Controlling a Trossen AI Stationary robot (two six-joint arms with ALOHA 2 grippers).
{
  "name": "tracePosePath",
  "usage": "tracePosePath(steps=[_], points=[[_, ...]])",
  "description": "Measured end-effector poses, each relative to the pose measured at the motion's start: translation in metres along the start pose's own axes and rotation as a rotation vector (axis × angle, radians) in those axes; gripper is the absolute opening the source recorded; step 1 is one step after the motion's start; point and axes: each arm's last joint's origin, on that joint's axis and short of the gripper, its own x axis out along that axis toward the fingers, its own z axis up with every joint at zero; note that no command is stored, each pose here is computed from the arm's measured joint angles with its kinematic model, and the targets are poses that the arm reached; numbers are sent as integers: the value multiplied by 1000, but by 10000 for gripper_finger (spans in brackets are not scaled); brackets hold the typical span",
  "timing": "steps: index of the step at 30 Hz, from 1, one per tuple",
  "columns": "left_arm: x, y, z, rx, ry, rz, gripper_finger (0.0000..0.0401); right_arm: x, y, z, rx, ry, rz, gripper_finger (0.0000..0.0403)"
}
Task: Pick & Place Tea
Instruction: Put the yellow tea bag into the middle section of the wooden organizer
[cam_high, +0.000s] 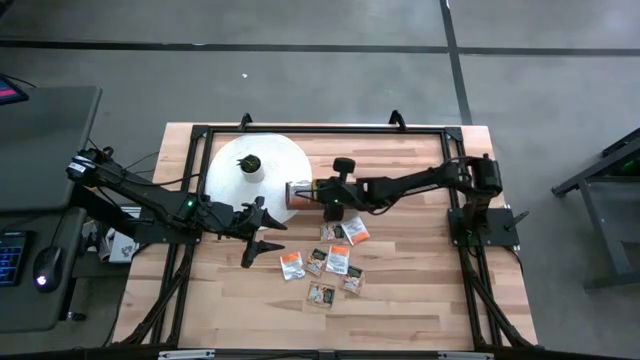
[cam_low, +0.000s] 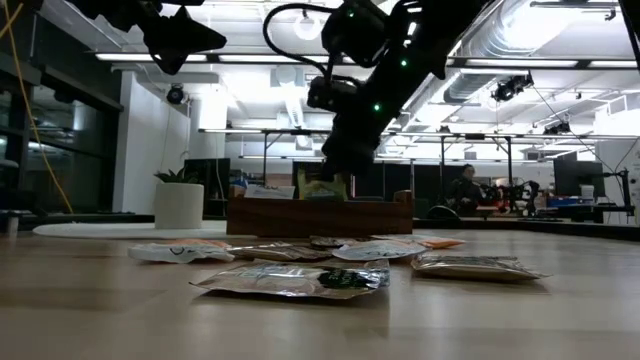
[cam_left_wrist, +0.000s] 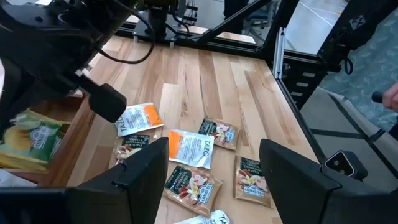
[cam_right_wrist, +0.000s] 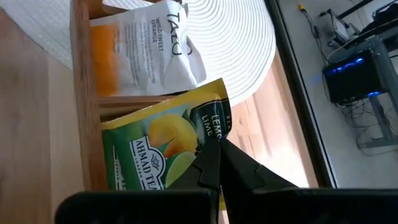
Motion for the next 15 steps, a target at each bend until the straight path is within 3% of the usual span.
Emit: tracePosePath(steps=[15], points=[[0,0,0,0,0,1,248,10,-1,-2,23,-4,0,0]])
